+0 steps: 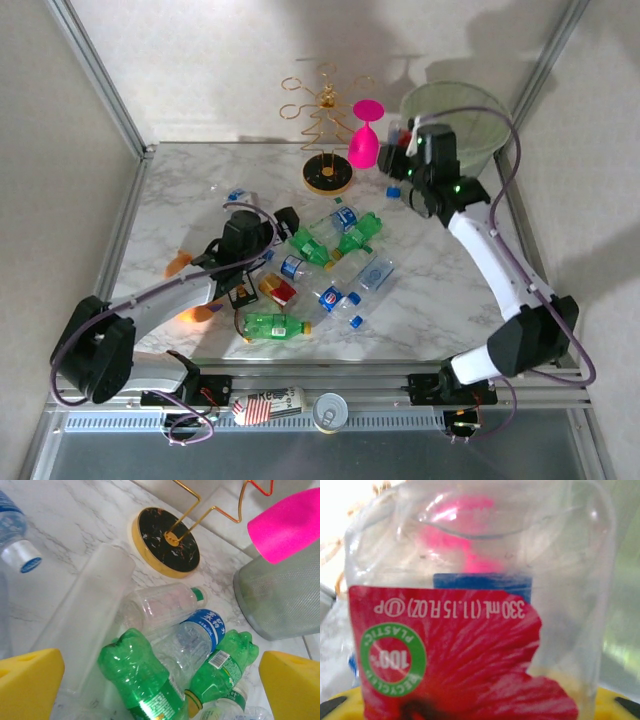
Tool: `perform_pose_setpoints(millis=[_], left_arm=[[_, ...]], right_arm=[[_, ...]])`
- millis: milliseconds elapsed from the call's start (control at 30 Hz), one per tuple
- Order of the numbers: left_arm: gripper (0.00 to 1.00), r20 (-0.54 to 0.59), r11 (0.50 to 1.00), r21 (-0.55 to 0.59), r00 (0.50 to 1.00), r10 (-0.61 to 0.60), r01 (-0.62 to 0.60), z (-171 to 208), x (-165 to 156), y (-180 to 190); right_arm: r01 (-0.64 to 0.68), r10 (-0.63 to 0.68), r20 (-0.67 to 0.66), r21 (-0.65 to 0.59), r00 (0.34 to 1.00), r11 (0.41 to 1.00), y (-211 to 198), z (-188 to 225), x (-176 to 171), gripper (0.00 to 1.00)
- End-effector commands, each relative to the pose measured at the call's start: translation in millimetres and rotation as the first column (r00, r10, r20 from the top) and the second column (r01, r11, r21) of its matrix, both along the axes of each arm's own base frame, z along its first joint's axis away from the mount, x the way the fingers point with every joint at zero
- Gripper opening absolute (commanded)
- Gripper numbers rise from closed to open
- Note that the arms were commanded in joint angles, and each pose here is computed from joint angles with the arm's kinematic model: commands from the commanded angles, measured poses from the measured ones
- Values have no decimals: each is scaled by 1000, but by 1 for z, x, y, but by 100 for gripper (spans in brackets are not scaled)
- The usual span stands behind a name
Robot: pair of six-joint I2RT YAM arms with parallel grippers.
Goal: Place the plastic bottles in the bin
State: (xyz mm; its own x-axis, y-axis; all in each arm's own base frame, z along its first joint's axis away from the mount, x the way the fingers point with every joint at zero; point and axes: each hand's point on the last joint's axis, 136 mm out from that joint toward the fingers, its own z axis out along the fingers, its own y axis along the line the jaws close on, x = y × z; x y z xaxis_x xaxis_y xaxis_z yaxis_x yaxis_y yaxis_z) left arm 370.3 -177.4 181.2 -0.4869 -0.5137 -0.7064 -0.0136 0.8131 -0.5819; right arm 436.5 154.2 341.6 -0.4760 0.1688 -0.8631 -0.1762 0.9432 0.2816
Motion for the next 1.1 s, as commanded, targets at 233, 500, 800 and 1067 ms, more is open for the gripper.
perform_pose_setpoints(millis=[233,500,800,1067], left_arm=[[100,35,986,26,985,166,-167,4,-26,58],[100,59,970,34,970,238,-240,8,-41,85],[100,65,958,31,957,283,-286,6,-50,102],[100,71,951,35,950,303,-306,8,-53,109]], right_arm=[[77,-81,144,31,986,997,-51,74,76,46],[224,-226,105,27,969,974,-108,57,125,46],[252,-252,-44,3,967,968,-123,-9,157,47],[235,-233,-82,20,969,972,-118,-24,166,59]])
